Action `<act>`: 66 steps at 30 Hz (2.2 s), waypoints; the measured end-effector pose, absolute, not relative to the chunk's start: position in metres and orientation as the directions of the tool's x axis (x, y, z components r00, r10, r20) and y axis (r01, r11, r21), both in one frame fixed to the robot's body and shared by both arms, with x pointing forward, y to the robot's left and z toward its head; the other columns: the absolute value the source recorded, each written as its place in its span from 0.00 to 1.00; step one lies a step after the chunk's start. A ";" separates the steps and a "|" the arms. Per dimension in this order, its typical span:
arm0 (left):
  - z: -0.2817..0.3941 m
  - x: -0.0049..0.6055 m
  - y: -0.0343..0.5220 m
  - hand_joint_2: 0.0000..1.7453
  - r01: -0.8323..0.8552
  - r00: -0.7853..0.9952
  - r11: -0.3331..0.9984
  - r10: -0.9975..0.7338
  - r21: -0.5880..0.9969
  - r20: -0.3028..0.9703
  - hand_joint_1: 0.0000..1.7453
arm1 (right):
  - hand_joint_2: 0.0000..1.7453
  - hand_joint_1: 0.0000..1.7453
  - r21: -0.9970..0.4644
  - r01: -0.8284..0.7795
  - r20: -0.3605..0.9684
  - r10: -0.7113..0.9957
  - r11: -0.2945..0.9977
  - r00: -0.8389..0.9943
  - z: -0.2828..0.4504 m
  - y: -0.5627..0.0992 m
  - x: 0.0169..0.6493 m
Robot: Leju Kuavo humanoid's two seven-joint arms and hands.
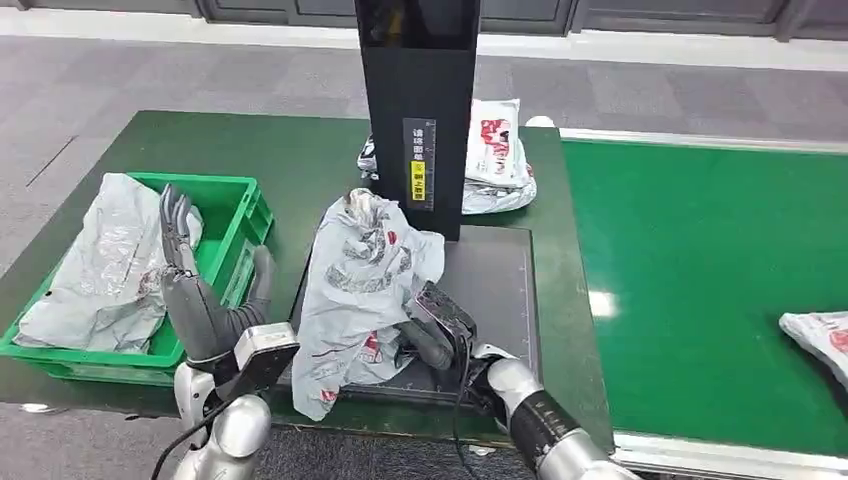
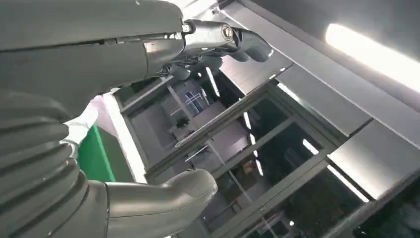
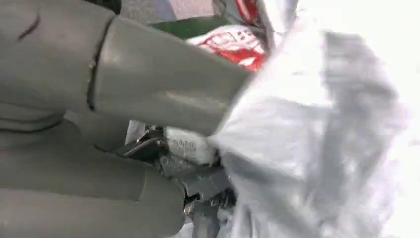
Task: Moved the parcel from conveyor to table for the left to box.
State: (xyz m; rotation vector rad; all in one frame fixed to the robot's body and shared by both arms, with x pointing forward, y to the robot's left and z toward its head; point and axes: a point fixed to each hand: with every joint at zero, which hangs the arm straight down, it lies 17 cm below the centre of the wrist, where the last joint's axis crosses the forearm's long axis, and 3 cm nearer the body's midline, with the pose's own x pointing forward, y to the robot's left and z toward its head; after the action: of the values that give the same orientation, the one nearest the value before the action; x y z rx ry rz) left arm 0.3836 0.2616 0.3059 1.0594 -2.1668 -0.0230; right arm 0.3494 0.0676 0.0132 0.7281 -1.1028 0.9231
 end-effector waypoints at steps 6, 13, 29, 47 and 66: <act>0.302 0.380 0.273 1.00 -0.693 -0.385 0.645 -0.709 0.322 0.591 0.00 | 0.00 0.00 -0.030 -0.834 0.986 0.155 0.551 0.067 0.040 0.026 0.367; 0.301 0.369 0.279 1.00 -0.710 -0.352 0.612 -0.738 0.349 0.576 0.00 | 0.00 0.00 -0.093 -0.733 0.996 0.052 0.674 -0.079 0.090 -0.020 0.350; 0.300 0.360 0.281 1.00 -0.712 -0.340 0.600 -0.749 0.364 0.569 0.00 | 0.00 0.00 -0.093 -0.602 0.982 -0.027 0.793 -0.187 0.141 -0.083 0.341; 0.150 0.436 0.193 1.00 -0.156 -0.165 0.354 -0.930 0.922 0.329 0.00 | 1.00 0.00 0.024 -0.510 0.920 -0.219 0.860 -0.324 0.207 -0.125 0.342; 0.040 0.484 0.217 1.00 0.158 -0.056 0.090 -0.993 0.983 0.100 1.00 | 1.00 0.00 0.106 -0.464 0.853 -0.320 0.879 -0.411 0.248 -0.149 0.335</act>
State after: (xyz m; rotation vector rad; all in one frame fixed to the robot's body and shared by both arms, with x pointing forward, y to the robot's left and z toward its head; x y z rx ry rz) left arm 0.4844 0.2172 0.0401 0.9942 -1.1833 -1.2545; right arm 0.3353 -0.1485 0.2479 0.5695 -2.0332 0.1785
